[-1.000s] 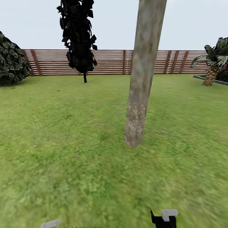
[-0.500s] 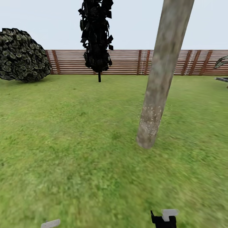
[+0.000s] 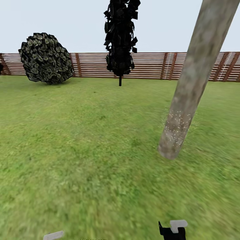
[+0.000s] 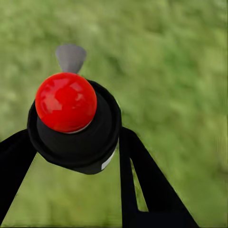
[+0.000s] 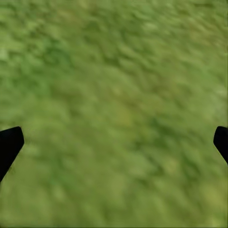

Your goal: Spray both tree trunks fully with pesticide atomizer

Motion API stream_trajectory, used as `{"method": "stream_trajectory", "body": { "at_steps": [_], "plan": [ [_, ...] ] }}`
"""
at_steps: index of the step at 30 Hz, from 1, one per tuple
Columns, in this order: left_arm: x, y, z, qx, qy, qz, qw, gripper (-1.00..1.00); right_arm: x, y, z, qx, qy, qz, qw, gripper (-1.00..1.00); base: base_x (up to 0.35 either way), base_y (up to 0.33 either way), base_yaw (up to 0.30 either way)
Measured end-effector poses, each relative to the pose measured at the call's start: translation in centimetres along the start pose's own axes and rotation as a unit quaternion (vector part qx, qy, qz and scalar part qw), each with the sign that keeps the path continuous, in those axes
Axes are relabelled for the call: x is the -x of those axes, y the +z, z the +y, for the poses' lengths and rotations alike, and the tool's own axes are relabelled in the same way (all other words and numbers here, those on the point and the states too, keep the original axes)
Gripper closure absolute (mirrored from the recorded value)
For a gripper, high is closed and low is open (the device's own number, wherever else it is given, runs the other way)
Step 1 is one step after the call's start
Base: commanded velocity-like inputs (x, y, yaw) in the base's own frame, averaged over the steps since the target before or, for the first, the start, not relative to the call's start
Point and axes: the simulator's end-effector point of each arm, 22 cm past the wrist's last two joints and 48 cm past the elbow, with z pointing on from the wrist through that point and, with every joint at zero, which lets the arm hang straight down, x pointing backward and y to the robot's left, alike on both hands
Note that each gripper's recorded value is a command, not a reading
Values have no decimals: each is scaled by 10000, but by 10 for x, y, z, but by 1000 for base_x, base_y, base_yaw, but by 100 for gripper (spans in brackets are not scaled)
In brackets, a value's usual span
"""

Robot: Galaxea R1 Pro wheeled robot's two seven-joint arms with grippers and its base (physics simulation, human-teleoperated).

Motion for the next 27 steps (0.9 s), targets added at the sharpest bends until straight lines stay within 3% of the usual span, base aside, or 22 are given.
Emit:
{"method": "stream_trajectory", "body": {
  "at_steps": [27],
  "plan": [
    [-1, 0, -1, -7, -1, 9, 10000, 100, -1, 0, 0, 0, 0, 8, 10000, -100, 0, 0, 281]
  ]
}}
